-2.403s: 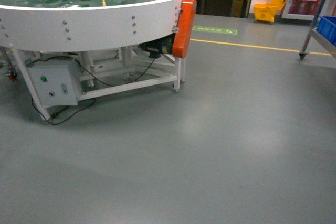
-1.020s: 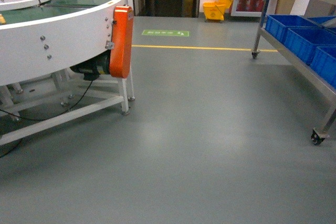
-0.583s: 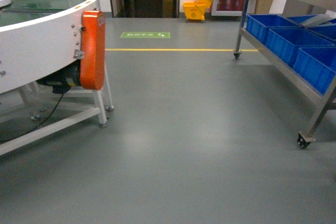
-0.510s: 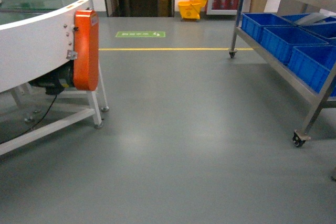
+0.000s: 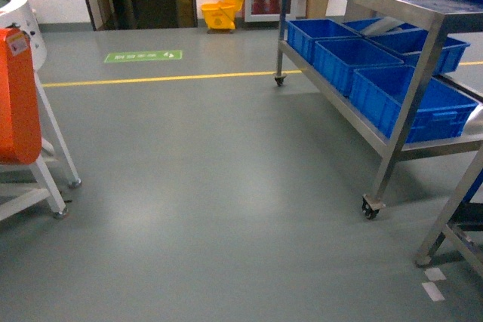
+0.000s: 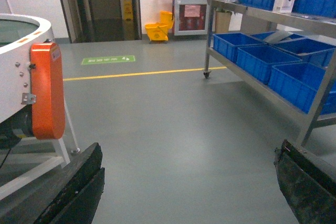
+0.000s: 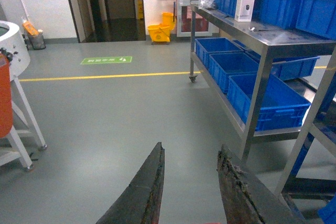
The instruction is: Pick red block from blue box to shelf
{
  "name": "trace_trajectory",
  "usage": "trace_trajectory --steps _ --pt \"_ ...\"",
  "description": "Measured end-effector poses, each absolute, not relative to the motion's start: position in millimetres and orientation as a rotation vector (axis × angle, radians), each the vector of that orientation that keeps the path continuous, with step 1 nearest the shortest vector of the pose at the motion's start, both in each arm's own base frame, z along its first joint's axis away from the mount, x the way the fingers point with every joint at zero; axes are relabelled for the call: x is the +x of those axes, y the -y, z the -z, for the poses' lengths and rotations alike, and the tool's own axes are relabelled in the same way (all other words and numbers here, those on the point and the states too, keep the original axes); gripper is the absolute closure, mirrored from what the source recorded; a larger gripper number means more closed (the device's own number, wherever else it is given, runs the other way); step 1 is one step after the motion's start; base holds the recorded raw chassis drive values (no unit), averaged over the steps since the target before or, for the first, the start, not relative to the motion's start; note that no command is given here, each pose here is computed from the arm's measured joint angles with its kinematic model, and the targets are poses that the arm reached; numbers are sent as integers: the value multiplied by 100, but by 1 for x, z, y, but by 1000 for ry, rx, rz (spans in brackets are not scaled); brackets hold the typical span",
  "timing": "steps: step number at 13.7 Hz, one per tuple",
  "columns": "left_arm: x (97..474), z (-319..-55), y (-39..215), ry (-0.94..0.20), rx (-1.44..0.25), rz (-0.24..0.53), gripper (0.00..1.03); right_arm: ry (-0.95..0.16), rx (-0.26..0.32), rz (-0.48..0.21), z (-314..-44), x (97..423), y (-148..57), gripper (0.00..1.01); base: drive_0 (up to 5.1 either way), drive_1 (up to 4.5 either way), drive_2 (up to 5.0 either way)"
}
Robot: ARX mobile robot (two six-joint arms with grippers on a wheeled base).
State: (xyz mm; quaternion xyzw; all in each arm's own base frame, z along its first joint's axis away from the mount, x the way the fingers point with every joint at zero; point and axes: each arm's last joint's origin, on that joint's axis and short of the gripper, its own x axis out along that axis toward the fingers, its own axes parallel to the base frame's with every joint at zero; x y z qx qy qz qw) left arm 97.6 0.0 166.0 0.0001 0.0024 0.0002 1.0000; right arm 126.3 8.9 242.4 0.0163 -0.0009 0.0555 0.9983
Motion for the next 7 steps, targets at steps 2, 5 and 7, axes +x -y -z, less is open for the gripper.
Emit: trace_trajectory --steps 2,5,7 --pt "98 -166 0 0 0 -1 5 -1 33 -110 -242 127 -9 76 -180 -180 -180" --pt "98 -166 0 -2 0 -1 5 3 33 -111 -243 126 -9 76 -165 -165 -165" --pt "98 -166 0 -2 0 -1 5 2 33 -110 -242 126 -9 76 -165 -165 -165"
